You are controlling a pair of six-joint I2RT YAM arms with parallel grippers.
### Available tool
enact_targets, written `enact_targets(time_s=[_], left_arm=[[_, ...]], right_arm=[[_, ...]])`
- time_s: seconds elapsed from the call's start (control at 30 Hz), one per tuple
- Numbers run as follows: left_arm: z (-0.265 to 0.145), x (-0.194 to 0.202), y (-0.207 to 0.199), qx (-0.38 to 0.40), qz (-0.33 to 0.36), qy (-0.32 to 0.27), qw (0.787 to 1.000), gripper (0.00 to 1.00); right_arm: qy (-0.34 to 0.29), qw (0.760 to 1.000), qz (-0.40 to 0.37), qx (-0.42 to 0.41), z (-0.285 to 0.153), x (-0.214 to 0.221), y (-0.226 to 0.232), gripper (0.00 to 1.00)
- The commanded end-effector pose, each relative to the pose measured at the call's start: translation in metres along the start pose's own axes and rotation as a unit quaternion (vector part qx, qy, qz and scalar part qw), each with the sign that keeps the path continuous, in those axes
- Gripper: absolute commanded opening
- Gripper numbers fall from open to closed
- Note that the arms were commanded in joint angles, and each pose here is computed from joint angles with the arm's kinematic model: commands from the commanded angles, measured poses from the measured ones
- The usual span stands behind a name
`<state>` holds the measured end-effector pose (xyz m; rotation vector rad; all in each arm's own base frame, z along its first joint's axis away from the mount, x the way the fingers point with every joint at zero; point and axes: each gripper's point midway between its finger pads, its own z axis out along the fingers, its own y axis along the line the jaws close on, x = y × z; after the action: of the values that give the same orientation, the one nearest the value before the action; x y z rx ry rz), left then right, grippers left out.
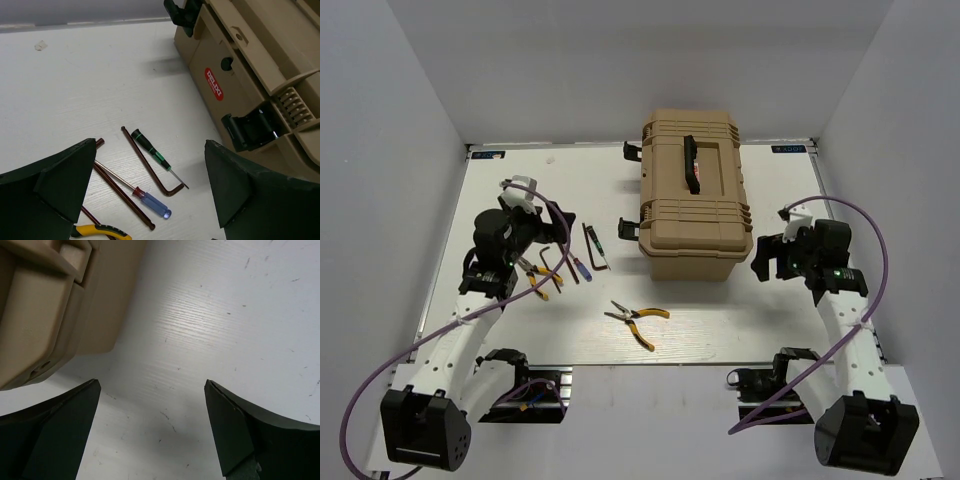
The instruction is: Sort the tools into containers
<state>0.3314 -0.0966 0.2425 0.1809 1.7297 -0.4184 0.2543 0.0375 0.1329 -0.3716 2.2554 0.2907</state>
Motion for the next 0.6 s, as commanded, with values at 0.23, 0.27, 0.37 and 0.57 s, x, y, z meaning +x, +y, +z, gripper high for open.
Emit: enact_targets(time_s=[0.23, 0.27, 0.37, 0.57], left_arm=[[0.003, 0.004, -0.008, 0.027, -0.004, 0.002, 1.000, 1.00], [0.002, 0.004, -0.010, 0.031, -0.004, 0.003, 0.999, 1.00], [0.002, 0.002, -0.015, 0.046, -0.007, 0.000, 0.999, 1.00], [0.004, 0.006, -0.024, 0.074, -0.008, 0.008, 0.997, 0.67]], right_arm=[[-0.050, 0.985, -0.113, -0.116, -0.032, -0.009, 0.043, 0.87], [-0.060, 0.985, -0.119, -0.113, -0.038, -0.023, 0.043, 0.76], [-0.065, 0.984, -0.125, -0.105, -0.059, -0.061, 0.040, 0.23], [-0.109, 0.978, -0.069, -0.162, -0.072, -0.136, 0.057, 0.11]])
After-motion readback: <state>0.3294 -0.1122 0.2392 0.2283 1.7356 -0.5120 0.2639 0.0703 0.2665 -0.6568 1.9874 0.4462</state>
